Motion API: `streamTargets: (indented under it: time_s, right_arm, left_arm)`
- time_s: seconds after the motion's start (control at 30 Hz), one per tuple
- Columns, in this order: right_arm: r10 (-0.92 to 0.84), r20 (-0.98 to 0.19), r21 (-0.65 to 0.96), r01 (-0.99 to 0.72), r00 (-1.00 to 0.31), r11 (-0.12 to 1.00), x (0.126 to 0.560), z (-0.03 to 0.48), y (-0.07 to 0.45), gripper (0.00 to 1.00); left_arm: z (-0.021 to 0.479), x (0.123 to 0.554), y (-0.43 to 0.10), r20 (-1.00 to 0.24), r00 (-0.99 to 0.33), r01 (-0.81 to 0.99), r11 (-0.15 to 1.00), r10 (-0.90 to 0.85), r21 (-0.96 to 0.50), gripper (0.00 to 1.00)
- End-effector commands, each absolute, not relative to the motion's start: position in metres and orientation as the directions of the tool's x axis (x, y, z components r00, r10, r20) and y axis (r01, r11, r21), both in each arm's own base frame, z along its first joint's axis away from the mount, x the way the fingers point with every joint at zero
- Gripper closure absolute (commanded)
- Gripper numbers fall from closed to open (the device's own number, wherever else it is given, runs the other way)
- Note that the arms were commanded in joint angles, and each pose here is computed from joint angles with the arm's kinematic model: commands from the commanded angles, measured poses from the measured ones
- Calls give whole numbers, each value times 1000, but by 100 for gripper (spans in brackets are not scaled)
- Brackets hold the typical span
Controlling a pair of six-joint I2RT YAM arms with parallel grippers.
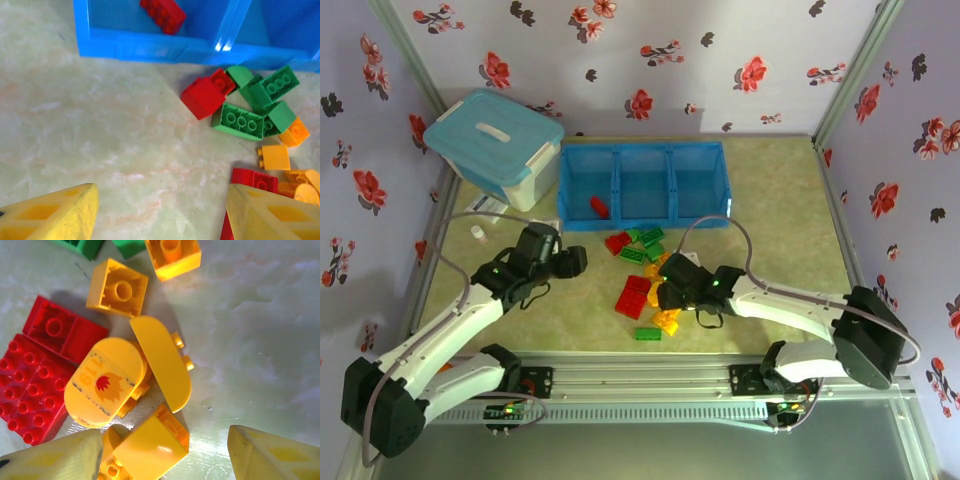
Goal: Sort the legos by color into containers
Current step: Pick up the lego from the bottom-center of the table.
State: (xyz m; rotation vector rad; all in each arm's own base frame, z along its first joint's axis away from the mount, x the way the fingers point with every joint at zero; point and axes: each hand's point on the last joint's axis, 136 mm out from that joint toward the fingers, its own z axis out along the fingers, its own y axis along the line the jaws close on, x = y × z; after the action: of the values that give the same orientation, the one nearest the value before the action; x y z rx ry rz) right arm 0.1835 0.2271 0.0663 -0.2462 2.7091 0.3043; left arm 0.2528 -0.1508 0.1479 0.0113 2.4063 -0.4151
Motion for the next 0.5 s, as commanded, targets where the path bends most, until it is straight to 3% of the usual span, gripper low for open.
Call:
streamTargets:
  time_s: [0.0,0.47]
  right_arm:
    - [-100,-401,159,-177,-911,971,181,60,229,33]
    - [-114,-358,106,-161,-927,981,173,34,235,34]
  left_arm:
    - [143,249,-160,-629,-767,115,937,-128,-330,32]
    - [138,230,-176,-655,-756,219,934,-22,-284,32]
